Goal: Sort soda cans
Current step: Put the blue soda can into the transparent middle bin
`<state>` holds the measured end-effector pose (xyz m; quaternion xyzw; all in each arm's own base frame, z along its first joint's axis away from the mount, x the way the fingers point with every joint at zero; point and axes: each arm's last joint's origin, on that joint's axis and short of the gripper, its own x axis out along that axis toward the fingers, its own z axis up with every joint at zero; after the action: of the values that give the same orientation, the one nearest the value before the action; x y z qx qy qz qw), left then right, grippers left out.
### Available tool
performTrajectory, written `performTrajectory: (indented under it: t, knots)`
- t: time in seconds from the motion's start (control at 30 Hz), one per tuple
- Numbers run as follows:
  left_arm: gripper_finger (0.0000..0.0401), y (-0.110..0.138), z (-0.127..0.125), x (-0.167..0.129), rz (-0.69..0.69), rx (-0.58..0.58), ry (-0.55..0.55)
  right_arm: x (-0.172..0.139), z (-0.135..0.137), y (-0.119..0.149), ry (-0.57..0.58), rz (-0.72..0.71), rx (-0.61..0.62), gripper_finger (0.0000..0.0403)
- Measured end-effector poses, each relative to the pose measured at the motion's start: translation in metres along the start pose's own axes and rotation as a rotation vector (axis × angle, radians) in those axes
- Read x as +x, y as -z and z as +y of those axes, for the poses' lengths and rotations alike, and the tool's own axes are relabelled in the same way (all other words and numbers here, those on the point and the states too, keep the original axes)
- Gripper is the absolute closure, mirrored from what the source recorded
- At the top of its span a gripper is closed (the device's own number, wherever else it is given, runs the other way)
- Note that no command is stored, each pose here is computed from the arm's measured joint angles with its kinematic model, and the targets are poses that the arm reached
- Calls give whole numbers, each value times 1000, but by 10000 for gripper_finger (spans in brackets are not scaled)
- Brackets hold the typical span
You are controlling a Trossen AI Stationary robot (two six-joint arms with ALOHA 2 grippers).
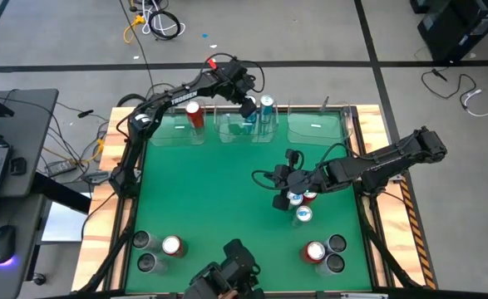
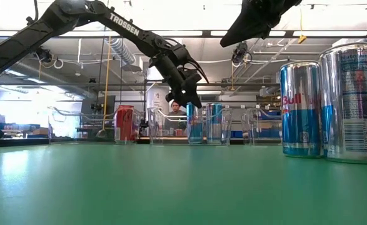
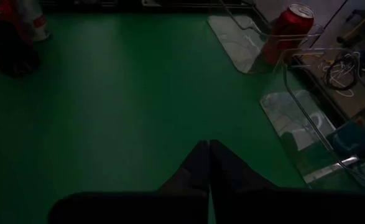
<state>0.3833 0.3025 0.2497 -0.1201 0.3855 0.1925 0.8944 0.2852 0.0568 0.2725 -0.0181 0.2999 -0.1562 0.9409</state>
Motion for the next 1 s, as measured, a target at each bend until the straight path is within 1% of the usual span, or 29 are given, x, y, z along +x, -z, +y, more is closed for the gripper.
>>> performTrajectory:
  t: [0.1, 0.23, 0.3, 0.4, 0.5, 0.6, 0.83, 1.0]
  knots:
    - [172, -1, -1, 0, -11, 6, 28, 0, 0, 0, 0, 0, 0, 403]
    - [172, -1, -1, 0, -9, 6, 30, 0, 0, 0, 0, 0, 0, 403]
    - [149, 0, -1, 0, -7, 4, 31, 0, 0, 0, 0, 0, 0, 403]
    - [99, -1, -1, 0, -9, 4, 28, 0, 0, 0, 0, 0, 0, 403]
    - [74, -1, -1, 0, -9, 4, 16, 0, 0, 0, 0, 0, 0, 403]
    - [72, -1, -1, 0, -8, 4, 12, 0, 0, 0, 0, 0, 0, 403]
    - [82, -3, -1, -3, -10, 5, 8, 0, 0, 0, 0, 0, 0, 403]
    - [83, -14, -2, -16, -12, 59, 6, 0, 0, 0, 0, 0, 0, 403]
